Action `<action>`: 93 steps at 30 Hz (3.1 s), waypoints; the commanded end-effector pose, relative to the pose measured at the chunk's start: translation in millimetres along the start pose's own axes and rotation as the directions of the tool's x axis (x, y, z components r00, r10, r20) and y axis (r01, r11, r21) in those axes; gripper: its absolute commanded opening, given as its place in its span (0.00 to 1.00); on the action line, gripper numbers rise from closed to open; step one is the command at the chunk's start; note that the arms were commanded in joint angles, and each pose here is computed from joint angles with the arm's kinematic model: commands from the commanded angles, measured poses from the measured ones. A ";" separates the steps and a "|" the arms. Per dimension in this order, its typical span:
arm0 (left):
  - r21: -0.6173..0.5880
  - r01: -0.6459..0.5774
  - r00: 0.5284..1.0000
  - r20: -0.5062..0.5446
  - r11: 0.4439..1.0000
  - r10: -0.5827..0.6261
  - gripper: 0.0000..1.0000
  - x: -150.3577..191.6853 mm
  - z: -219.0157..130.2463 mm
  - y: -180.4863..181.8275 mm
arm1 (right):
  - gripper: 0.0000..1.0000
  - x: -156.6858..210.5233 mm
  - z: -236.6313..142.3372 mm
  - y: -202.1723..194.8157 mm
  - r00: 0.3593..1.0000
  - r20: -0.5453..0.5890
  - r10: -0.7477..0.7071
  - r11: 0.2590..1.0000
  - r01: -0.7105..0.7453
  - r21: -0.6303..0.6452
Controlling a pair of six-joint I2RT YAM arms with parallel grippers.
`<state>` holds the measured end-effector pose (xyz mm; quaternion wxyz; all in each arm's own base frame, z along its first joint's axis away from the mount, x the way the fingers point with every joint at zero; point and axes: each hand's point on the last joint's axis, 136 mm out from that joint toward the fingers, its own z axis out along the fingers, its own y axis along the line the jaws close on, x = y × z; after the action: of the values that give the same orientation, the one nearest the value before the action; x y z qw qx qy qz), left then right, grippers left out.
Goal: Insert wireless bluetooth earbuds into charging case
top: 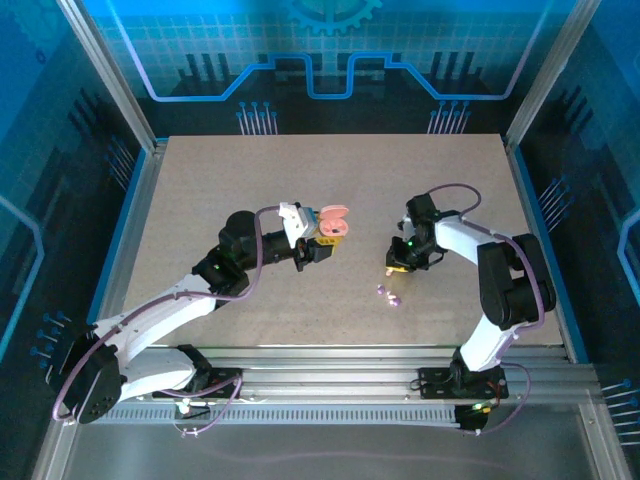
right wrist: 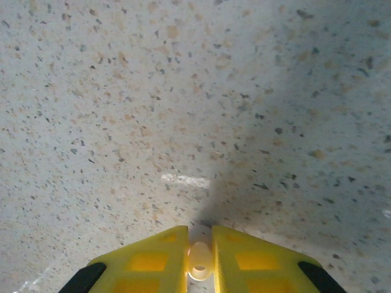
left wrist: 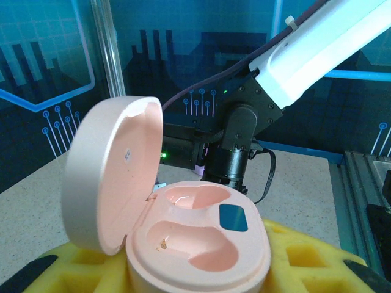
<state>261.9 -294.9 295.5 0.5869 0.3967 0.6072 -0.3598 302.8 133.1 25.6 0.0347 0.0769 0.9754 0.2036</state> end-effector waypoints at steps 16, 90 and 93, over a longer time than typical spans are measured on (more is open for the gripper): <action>0.018 0.002 1.000 0.025 1.000 -0.003 0.37 -11.5 1.9 -3.7 | 0.30 14.4 -14.7 -23.0 0.993 0.036 0.111 0.993 -0.109 -0.047; -0.081 -0.046 0.997 0.050 0.996 0.050 0.38 -22.0 -19.3 2.7 | 0.40 49.1 2.6 53.0 0.924 -0.254 -0.286 0.947 0.313 0.071; -0.086 -0.048 0.997 0.051 0.995 0.052 0.38 -21.5 -19.5 3.2 | 0.42 54.9 6.5 51.3 0.928 -0.262 -0.267 0.954 0.292 0.063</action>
<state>259.7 -279.5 315.8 0.6175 0.3719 0.6036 -0.3406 269.8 191.0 41.4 -0.0396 -0.0976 0.9819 0.1575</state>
